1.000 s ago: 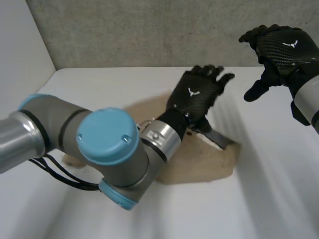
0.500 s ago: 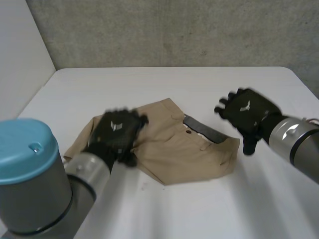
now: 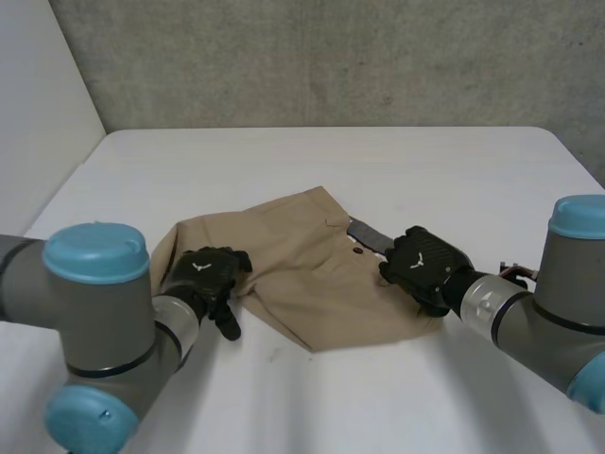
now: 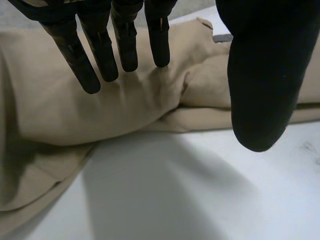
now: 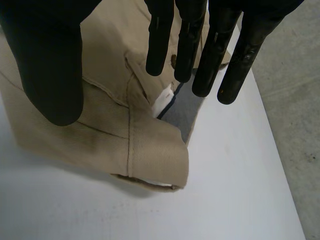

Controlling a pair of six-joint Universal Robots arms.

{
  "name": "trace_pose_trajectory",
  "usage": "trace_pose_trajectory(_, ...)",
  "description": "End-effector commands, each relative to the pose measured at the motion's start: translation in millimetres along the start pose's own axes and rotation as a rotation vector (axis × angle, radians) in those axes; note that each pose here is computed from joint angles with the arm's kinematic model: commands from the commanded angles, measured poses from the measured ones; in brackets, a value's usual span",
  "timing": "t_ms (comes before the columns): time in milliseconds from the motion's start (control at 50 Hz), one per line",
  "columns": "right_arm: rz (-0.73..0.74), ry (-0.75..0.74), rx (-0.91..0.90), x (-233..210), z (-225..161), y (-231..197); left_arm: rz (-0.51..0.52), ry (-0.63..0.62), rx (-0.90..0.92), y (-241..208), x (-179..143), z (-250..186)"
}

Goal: Fold the shorts.

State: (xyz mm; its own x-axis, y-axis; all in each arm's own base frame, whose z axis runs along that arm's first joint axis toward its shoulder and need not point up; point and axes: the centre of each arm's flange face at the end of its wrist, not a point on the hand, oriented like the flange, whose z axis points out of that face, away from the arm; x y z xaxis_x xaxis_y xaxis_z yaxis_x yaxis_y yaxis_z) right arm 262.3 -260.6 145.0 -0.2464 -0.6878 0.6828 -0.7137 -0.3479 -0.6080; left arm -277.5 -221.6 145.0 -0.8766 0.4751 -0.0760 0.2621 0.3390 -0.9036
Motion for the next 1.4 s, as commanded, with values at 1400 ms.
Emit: trace_pose_trajectory(1400, 0.762, 0.123, 0.128, 48.1, 17.7, -102.8, 0.066, -0.244, 0.21, -89.8, -42.7, 41.9)
